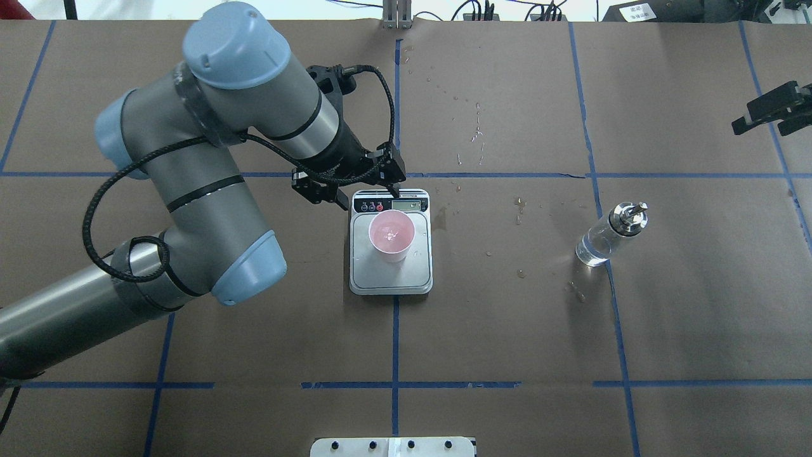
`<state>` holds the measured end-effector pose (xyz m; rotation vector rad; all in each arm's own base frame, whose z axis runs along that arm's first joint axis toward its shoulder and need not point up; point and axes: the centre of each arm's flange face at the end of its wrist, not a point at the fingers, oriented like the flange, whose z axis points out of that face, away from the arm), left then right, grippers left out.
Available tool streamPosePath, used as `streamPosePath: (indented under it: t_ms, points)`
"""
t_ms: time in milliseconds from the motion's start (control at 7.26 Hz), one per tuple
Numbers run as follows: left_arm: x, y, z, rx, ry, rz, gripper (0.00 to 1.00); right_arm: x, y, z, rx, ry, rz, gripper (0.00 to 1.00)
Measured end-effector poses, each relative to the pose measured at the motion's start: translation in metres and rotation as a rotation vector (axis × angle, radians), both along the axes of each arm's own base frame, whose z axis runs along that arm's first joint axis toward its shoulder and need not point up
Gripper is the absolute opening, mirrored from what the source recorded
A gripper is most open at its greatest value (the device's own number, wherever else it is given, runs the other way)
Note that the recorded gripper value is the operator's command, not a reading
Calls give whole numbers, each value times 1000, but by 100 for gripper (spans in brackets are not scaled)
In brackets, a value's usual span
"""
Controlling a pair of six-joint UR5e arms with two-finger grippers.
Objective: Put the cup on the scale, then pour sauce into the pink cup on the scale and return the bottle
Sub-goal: 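Release the cup with the left gripper while the right gripper reaches for the bottle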
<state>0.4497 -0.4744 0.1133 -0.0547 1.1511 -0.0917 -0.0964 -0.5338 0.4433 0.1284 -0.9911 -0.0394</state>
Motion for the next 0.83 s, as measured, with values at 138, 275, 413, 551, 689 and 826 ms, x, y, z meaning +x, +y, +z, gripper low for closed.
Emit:
streamPosePath:
  t_ms: [138, 275, 413, 551, 689, 826]
  points:
    - [-19, -3, 1, 9, 11, -23, 83, -22, 19, -32, -33, -22, 27, 100]
    - [-32, -7, 2, 15, 16, -41, 83, -53, 46, -68, -51, -14, 73, 100]
    - [-41, -10, 2, 20, 19, -54, 83, -94, 81, -102, -30, 19, 131, 100]
    - [-51, -13, 1, 25, 23, -68, 83, -131, 120, -126, 2, 44, 184, 100]
    - [-65, -15, 7, 32, 25, -84, 83, -156, 157, -137, 48, 73, 225, 99]
    - [-86, -13, 18, 48, 25, -99, 83, -172, 187, -139, 86, 104, 274, 95]
